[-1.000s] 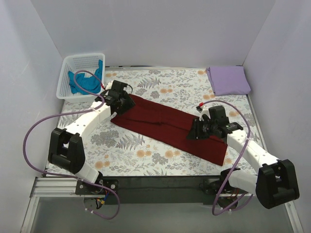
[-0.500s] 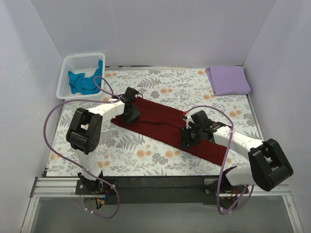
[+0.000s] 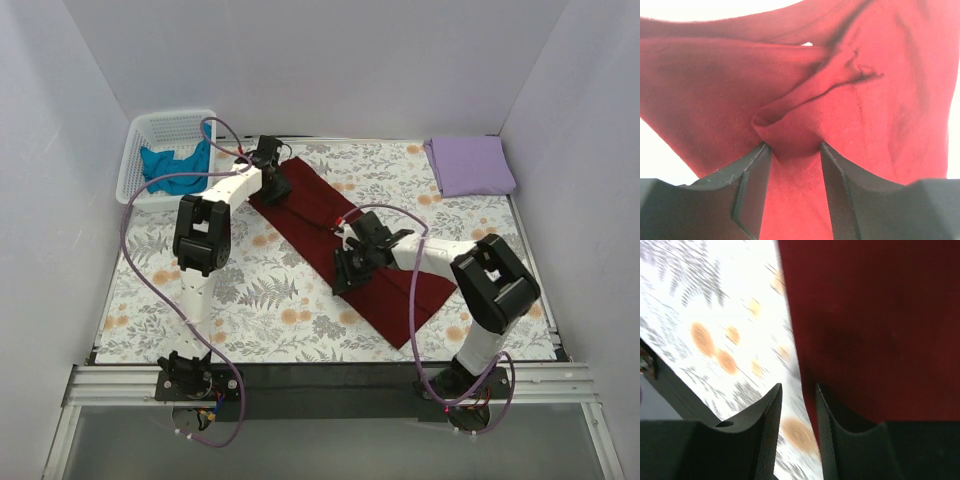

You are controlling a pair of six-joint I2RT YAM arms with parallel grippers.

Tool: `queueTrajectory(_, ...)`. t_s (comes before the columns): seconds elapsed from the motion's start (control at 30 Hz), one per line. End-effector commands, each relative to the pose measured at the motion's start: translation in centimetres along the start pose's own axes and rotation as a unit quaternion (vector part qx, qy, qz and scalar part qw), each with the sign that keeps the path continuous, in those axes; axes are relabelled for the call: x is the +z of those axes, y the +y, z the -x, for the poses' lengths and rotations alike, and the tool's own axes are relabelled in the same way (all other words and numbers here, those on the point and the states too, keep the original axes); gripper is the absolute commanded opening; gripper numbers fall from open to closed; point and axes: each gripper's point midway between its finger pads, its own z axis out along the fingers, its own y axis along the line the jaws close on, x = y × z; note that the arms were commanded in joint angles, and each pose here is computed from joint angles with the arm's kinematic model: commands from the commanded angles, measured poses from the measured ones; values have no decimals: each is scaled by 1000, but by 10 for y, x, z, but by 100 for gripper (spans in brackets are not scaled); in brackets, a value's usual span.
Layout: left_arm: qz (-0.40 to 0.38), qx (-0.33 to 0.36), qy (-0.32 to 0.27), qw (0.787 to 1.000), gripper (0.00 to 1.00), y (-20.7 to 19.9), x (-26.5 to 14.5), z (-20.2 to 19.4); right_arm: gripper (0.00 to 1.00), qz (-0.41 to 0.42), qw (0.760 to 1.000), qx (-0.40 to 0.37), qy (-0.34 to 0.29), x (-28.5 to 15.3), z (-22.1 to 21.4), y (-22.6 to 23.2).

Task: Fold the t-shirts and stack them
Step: Fold the tshirt

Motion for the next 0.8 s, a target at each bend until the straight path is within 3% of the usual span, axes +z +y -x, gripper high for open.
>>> queueTrajectory(0.0,13,60,-5,998,45,-1,34,10,40,55,998,-14,21,25,11,45)
queueTrajectory(0.03,-6,63,-21,998,47,-15,28,25,39,71,996,-22,43,35,2,62)
queueTrajectory(0.17,-40,80,-50,995,50,-30,4,43,39,116,991,-62,30,35,25,106)
queueTrajectory(0.2,-70,78,-85,991,51,-44,-24,64,39,118,990,-69,16,30,34,110)
queueTrajectory(0.47,-152,62,-159,973,55,-68,-130,99,40,136,986,-51,-84,-33,101,69)
queueTrajectory(0.63,-154,52,-123,979,55,-52,-151,55,40,77,993,-15,-93,-52,74,9)
queueTrajectory(0.7,-168,59,-115,977,55,-50,-171,35,40,42,997,-3,-59,-48,42,-13)
queueTrajectory(0.77,-152,67,-89,982,55,-31,-165,2,40,20,999,5,-42,-48,18,-25)
